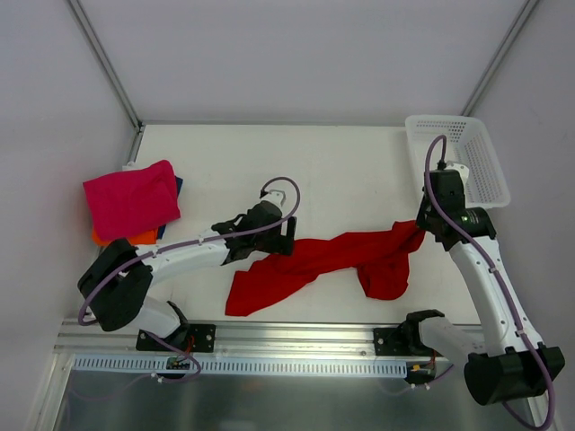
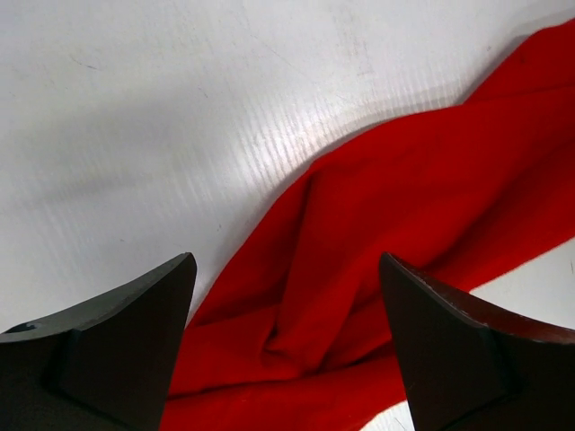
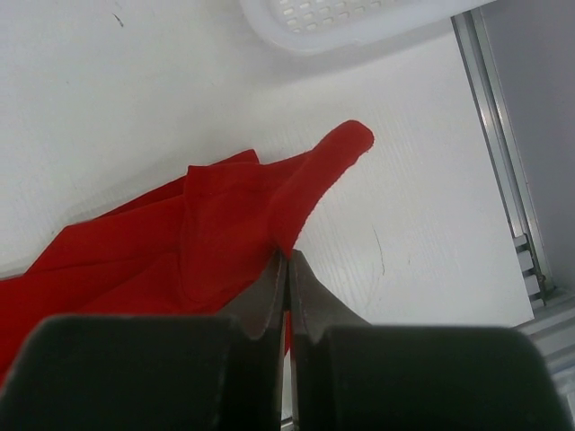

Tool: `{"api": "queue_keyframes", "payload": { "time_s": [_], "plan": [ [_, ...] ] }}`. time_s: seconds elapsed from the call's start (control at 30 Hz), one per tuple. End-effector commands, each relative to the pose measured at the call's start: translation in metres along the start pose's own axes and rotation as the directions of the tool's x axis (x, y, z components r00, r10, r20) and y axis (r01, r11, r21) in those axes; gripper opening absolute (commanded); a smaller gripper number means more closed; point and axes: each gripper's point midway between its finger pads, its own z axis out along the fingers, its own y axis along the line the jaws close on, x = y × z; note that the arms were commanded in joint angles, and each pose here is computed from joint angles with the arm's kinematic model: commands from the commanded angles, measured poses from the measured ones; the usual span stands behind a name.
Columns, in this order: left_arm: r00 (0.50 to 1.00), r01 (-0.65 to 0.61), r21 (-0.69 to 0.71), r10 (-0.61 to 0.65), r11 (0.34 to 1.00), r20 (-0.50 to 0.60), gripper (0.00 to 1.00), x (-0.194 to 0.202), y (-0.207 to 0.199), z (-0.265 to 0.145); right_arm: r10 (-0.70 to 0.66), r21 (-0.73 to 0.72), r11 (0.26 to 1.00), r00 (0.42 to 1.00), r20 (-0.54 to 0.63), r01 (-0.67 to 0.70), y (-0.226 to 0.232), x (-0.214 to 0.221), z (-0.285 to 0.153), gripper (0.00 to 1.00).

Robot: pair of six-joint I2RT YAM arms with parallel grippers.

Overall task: Fold and stack the t-shirts
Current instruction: Flatten the tshirt out

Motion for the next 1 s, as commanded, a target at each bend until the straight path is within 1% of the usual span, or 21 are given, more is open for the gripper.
{"api": "queue_keyframes", "payload": {
  "time_s": [0.0, 0.17, 0.2, 0.43, 0.6, 0.73, 0.77, 0.8, 0.83, 0.87, 0.9, 0.93, 0.97],
  "plan": [
    [0.999, 0.023, 0.047, -0.024, 0.999, 0.024, 0.84, -0.007, 0.001, 0.001, 0.005, -0.016, 1.0, 1.0, 0.01, -0.005, 0.003, 0.005, 0.001, 0.01],
    [0.999, 0.025, 0.048, -0.024, 0.999, -0.023, 0.84, 0.01, 0.006, 0.007, 0.012, -0.028, 1.0, 1.0, -0.011, -0.012, 0.008, 0.015, 0.01, 0.01],
    [1.0, 0.029, 0.057, -0.028, 0.998, -0.012, 0.84, 0.007, 0.004, 0.01, 0.015, -0.027, 1.0, 1.0, -0.014, -0.016, 0.008, 0.017, 0.012, 0.0],
    [0.998, 0.033, 0.067, -0.03, 0.997, -0.047, 0.83, 0.017, 0.002, 0.022, 0.005, -0.017, 1.0, 0.999, -0.043, -0.005, 0.008, 0.028, 0.019, 0.0],
    [0.996, 0.023, 0.03, -0.02, 0.999, -0.09, 0.79, 0.029, 0.008, 0.037, 0.009, -0.022, 1.0, 0.999, -0.046, -0.01, 0.009, 0.031, 0.021, 0.0],
    [0.994, 0.013, -0.008, -0.014, 1.0, -0.107, 0.65, 0.034, 0.014, 0.046, 0.007, -0.021, 1.0, 0.999, -0.05, -0.008, 0.009, 0.034, 0.022, 0.01],
    [0.994, 0.012, -0.018, -0.014, 1.0, -0.113, 0.55, 0.036, 0.016, 0.048, 0.008, -0.019, 1.0, 0.999, -0.047, -0.009, 0.008, 0.034, 0.022, 0.0],
    [0.994, 0.012, -0.021, -0.014, 1.0, -0.111, 0.49, 0.035, 0.016, 0.049, 0.007, -0.018, 1.0, 0.999, -0.045, -0.008, 0.007, 0.034, 0.022, 0.01],
    [0.993, 0.01, -0.027, -0.013, 1.0, -0.116, 0.4, 0.036, 0.017, 0.05, 0.007, -0.018, 1.0, 0.999, -0.045, -0.008, 0.007, 0.035, 0.022, 0.0],
    [0.993, 0.013, -0.035, -0.017, 0.999, -0.117, 0.17, 0.036, 0.018, 0.051, 0.008, -0.018, 1.0, 0.999, -0.043, -0.008, 0.007, 0.035, 0.021, 0.0],
    [0.994, 0.012, -0.047, -0.017, 0.999, -0.112, 0.06, 0.034, 0.019, 0.052, 0.004, -0.024, 1.0, 0.999, -0.043, -0.005, 0.008, 0.035, 0.021, 0.0],
    [0.993, 0.011, -0.063, -0.018, 0.998, -0.118, 0.0, 0.035, 0.022, 0.051, 0.007, -0.025, 1.0, 0.999, -0.043, -0.008, 0.008, 0.035, 0.021, 0.01],
    [0.993, 0.01, -0.072, -0.019, 0.997, -0.118, 0.0, 0.035, 0.024, 0.051, 0.005, -0.026, 1.0, 0.999, -0.045, -0.006, 0.008, 0.035, 0.02, 0.0]
  ]
}}
